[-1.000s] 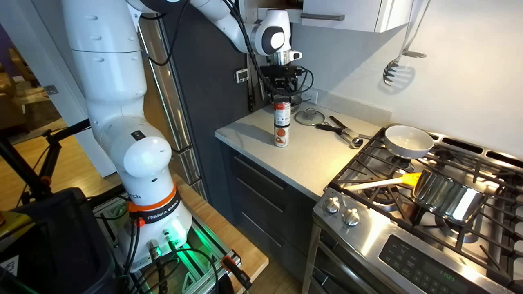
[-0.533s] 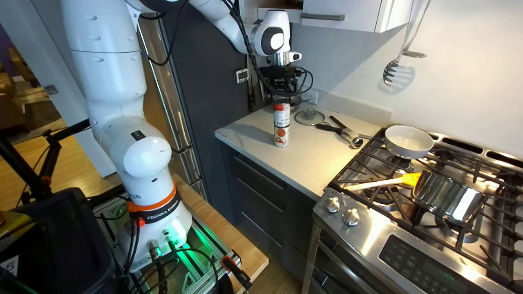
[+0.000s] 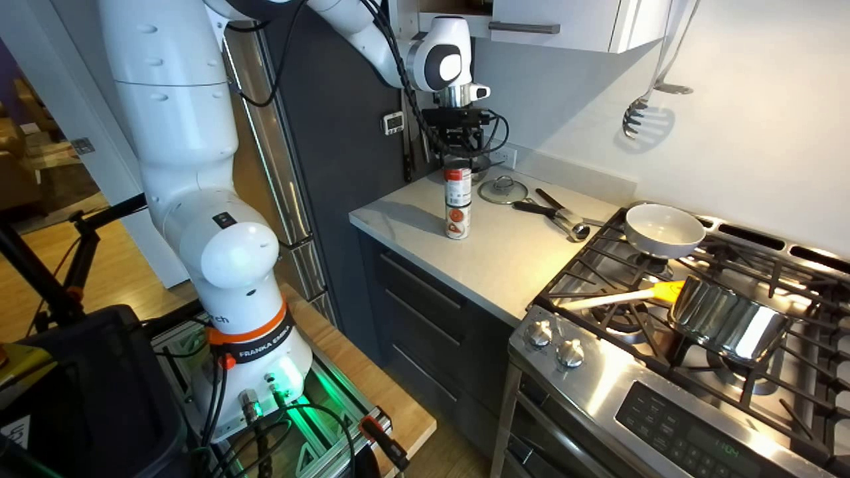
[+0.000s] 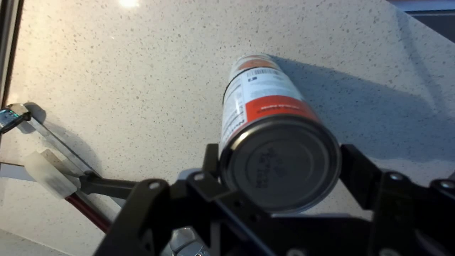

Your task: Put the can on the right on top of the can on the left

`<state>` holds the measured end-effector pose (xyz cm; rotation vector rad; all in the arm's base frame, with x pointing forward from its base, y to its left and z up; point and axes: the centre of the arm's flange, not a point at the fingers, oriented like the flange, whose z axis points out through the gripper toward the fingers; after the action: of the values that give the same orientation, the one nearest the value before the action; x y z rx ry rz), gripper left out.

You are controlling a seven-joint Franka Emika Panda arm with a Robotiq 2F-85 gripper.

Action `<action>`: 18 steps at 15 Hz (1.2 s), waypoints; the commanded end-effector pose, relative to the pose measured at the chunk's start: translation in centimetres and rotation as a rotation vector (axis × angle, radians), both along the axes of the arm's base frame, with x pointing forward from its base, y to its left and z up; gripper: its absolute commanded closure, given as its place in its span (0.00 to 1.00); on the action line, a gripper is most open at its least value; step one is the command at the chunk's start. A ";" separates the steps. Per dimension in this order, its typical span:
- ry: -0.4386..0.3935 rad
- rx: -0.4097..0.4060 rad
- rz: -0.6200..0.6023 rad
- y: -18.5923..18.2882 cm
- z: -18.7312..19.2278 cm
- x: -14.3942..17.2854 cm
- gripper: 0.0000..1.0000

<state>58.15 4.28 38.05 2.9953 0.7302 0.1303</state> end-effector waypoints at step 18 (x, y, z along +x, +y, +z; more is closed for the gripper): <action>0.007 -0.027 -0.059 -0.4 0.2 -1.8 0.42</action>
<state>57.54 4.00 37.96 3.0068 0.6675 0.1221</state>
